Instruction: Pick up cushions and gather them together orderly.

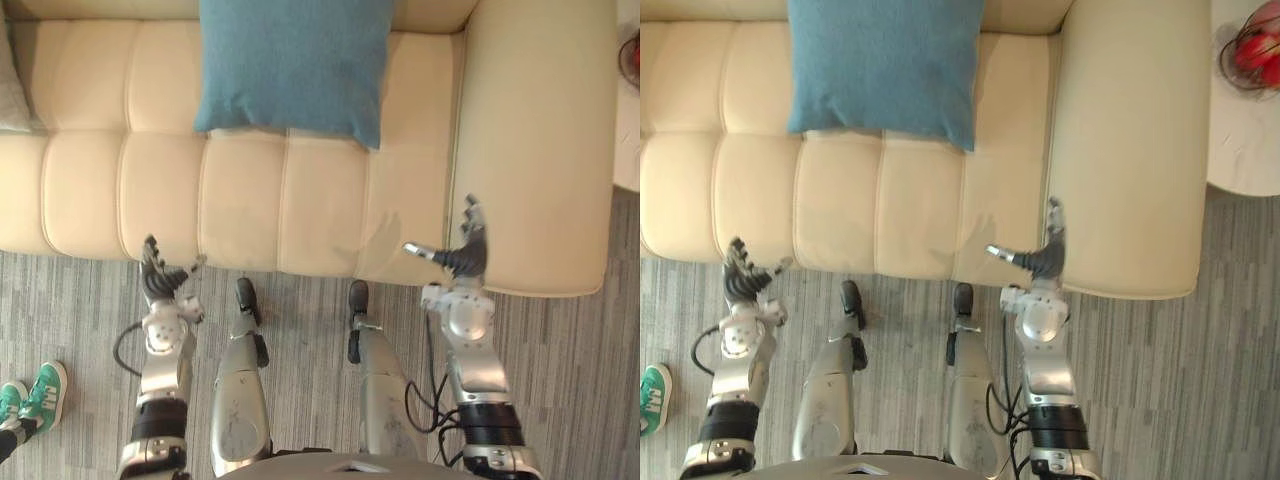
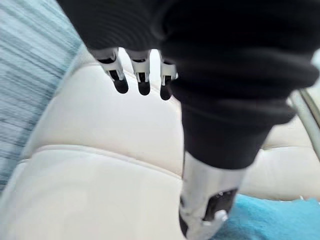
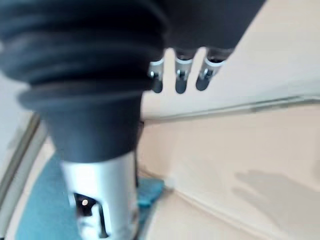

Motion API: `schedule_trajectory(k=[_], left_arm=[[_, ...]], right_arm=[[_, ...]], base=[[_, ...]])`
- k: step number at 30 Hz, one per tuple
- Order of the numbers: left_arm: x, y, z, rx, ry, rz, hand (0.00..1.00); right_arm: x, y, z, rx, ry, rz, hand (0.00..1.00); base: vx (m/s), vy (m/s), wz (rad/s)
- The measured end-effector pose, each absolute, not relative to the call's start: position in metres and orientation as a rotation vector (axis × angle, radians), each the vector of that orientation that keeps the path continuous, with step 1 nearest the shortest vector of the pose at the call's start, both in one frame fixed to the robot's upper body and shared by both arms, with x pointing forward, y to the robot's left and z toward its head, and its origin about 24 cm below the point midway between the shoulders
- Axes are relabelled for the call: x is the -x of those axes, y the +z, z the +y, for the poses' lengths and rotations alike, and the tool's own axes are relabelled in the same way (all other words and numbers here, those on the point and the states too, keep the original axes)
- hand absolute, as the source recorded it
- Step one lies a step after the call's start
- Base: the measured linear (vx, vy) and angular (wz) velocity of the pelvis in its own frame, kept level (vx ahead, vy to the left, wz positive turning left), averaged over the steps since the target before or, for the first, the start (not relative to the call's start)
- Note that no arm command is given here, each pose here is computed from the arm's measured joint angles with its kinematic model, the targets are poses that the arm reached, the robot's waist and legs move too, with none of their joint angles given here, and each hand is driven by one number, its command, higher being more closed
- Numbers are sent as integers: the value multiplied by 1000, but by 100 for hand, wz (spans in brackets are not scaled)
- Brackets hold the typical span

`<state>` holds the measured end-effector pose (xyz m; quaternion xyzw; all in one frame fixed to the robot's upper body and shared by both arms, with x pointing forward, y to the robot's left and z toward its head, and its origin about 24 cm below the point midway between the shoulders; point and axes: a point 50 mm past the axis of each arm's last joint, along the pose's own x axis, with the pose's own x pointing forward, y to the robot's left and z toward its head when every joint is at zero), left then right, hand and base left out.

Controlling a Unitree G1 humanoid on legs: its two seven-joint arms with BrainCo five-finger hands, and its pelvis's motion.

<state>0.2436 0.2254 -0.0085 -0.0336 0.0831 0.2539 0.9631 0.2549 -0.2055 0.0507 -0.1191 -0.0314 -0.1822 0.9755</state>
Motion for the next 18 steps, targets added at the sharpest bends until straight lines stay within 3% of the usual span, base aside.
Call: schedule_trajectory(k=[4, 8, 18], left_arm=[[-195, -80, 218, 52, 430, 502, 0], [-158, -121, 208, 20, 352, 752, 0], [-107, -153, 203, 71, 385, 998, 0]], right_arm=[[-210, -44, -198, 202, -290, 356, 0], [-165, -105, -187, 141, -245, 677, 0], [-108, -147, -199, 38, -352, 976, 0]], base=[[101, 22, 2], [107, 40, -1], [63, 19, -14]])
